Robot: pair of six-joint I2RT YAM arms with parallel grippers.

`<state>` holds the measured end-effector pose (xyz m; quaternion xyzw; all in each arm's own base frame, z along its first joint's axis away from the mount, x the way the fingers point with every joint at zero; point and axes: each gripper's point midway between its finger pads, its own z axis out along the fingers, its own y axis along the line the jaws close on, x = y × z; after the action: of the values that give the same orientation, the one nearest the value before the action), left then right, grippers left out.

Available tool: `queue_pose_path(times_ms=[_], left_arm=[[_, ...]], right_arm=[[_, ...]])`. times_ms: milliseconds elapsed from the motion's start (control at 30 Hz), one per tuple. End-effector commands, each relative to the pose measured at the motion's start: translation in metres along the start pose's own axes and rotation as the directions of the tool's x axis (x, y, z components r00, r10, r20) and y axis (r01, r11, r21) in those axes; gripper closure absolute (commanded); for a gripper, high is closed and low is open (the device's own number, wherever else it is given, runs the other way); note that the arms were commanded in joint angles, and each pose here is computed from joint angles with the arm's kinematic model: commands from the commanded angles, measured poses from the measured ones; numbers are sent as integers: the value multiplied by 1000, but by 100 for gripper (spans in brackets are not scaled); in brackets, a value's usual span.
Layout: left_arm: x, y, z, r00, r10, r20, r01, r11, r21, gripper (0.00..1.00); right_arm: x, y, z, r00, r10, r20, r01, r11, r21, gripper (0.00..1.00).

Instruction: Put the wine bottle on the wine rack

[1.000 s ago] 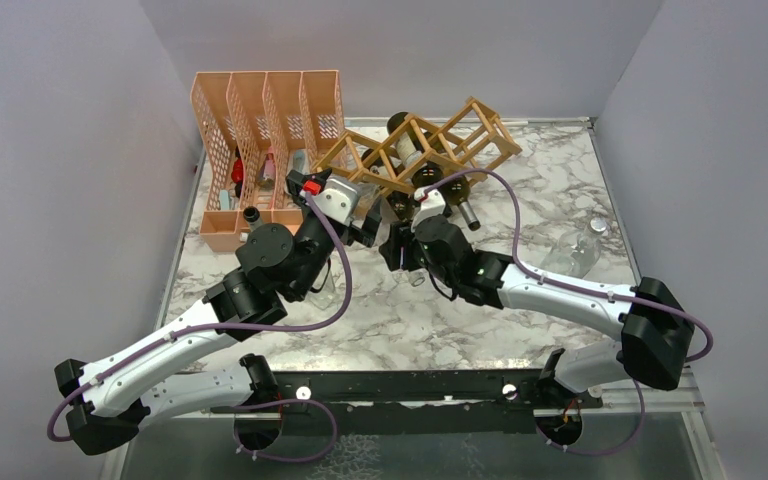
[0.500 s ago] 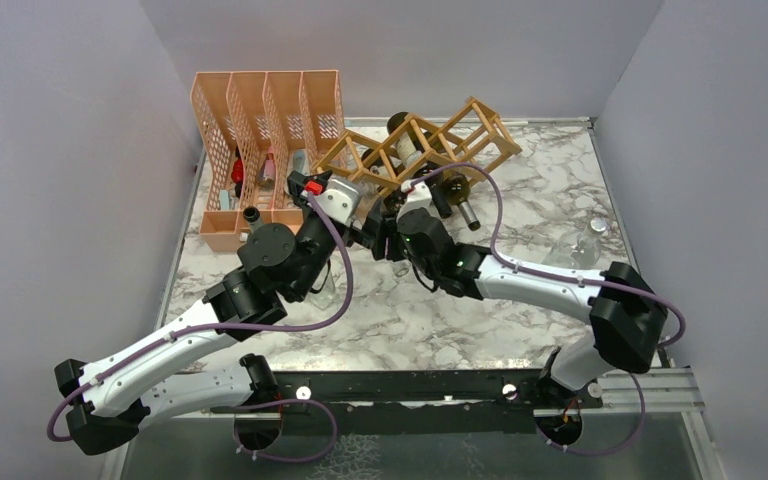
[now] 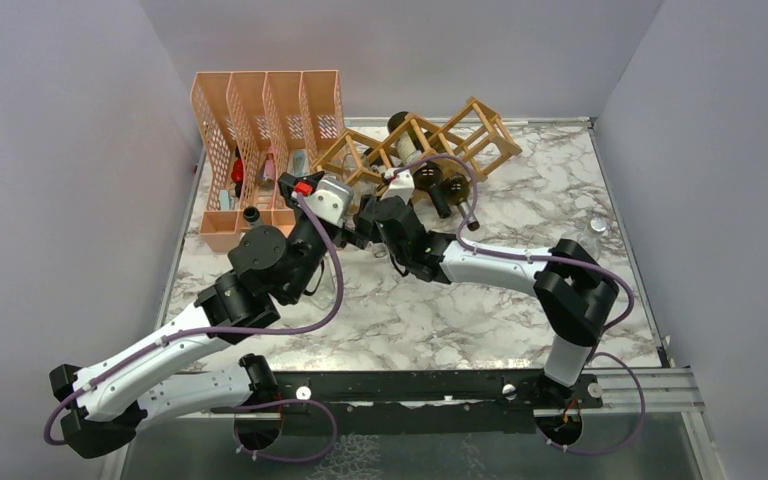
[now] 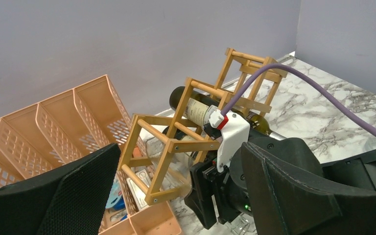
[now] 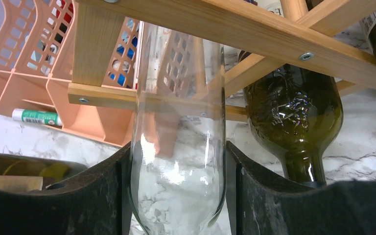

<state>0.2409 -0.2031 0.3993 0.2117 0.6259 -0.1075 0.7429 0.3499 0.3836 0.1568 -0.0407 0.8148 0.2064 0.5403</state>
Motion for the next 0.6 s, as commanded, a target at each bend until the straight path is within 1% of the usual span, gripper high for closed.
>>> queue_pose_path(times_ms=[0,167,333,533,567], left_arm=[[-21,17,-8,999,-39,36,41,998,-50,1],[-19,18,-9,999,-35,31,37,998,-56,1],[-18,19,-8,999,-29,25,30,998,-59,1],[-16,18,-8,999,-26,20,27,998,-60,1],[-16,18,-8,1000,-23,18,24,998,-60,1]], right_arm=[[-40,12,13,989,68,135,-67,998,-13,99],[-38,10,23,989,72,128,-67,997,-44,99],[-39,1,30,988,94,125,-91,995,-28,99],[-37,-13,41,987,124,102,-129,990,50,99],[-36,-16,43,987,129,97,-136,989,63,97]])
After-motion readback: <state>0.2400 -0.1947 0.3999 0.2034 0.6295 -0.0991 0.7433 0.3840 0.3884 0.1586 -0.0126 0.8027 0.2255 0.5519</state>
